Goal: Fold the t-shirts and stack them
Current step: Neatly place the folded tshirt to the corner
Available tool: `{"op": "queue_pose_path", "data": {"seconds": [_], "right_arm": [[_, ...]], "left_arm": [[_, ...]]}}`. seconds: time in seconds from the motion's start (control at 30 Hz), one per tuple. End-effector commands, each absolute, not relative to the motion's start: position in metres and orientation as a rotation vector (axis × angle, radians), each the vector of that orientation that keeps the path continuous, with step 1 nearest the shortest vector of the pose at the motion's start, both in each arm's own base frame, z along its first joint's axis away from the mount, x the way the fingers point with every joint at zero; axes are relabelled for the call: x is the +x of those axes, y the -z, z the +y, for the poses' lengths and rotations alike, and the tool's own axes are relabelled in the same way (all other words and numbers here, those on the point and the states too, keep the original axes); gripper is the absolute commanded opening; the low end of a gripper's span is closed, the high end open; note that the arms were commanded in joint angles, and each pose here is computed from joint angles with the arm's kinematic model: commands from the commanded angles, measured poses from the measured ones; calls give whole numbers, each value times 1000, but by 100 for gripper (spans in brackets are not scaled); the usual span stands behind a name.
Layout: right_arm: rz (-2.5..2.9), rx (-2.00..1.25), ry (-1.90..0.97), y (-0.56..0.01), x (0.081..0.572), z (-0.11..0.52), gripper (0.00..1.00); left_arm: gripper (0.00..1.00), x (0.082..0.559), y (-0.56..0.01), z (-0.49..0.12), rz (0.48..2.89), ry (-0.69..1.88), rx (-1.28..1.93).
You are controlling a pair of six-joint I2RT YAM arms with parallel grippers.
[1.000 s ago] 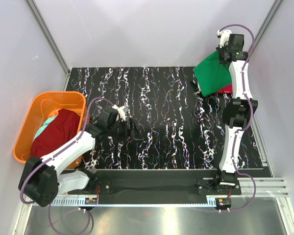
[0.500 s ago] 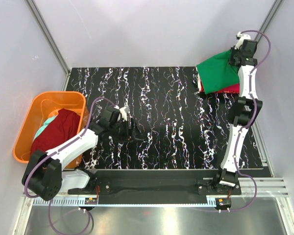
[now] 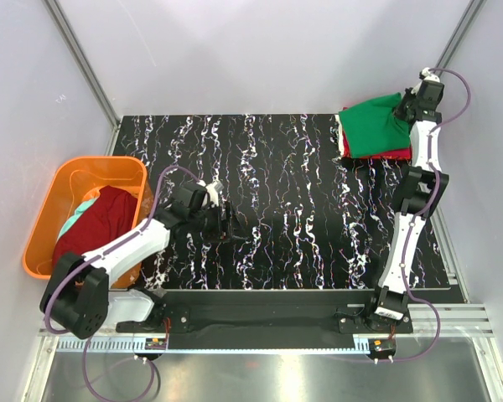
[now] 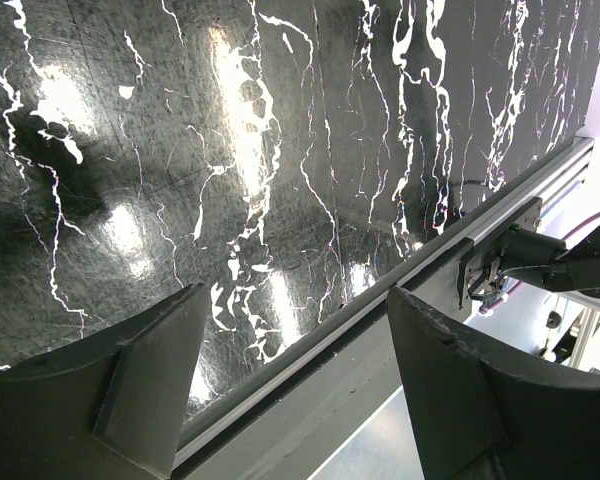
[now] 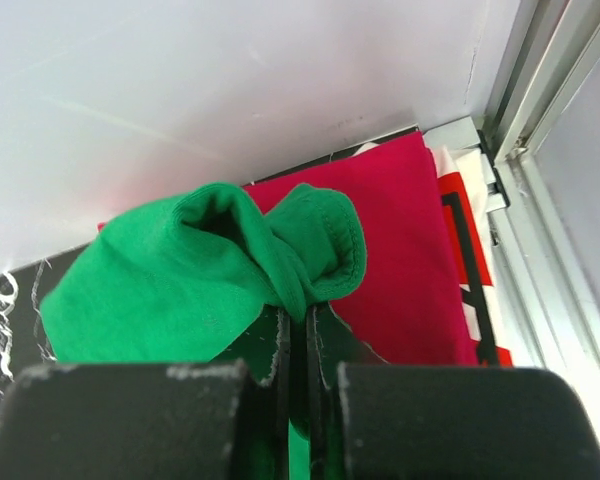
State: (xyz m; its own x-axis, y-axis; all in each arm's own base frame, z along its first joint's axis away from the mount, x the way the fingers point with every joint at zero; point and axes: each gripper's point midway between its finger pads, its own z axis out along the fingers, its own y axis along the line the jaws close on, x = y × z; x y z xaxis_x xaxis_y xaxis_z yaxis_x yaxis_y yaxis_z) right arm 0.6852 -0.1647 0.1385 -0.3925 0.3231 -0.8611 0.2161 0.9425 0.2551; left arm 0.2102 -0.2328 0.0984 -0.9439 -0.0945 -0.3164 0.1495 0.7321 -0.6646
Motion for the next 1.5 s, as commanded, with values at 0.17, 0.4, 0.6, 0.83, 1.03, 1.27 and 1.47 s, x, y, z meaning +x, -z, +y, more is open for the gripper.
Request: {"op": "queue_pose_path", "data": {"seconds": [0.17,0.4,0.6,0.83,1.03,1.27,1.47], "right_arm": [[1853,553,-121,-153,696,-193,0],[1856,621,-102,-139,692,-207,0],[1882,622,-82,-128,687,-210,0],[1920,602,-51,-114,687,-216,4],[1886,398,132,-144,689,-234,44],[1858,264,260,-206,673,-235,73],[1899,241,169,-224,655,-206,50]], "left_arm": [[77,226,-118,-246,2535,1108,82],[77,226,-116,-246,2543,1117,79],[77,225,-113,-250,2558,1141,79],[76,224,-110,-251,2562,1160,71],[76,223,-111,-250,2570,1148,70],[76,221,-118,-250,2542,1169,50],[76,214,-129,-249,2497,1210,43]]}}
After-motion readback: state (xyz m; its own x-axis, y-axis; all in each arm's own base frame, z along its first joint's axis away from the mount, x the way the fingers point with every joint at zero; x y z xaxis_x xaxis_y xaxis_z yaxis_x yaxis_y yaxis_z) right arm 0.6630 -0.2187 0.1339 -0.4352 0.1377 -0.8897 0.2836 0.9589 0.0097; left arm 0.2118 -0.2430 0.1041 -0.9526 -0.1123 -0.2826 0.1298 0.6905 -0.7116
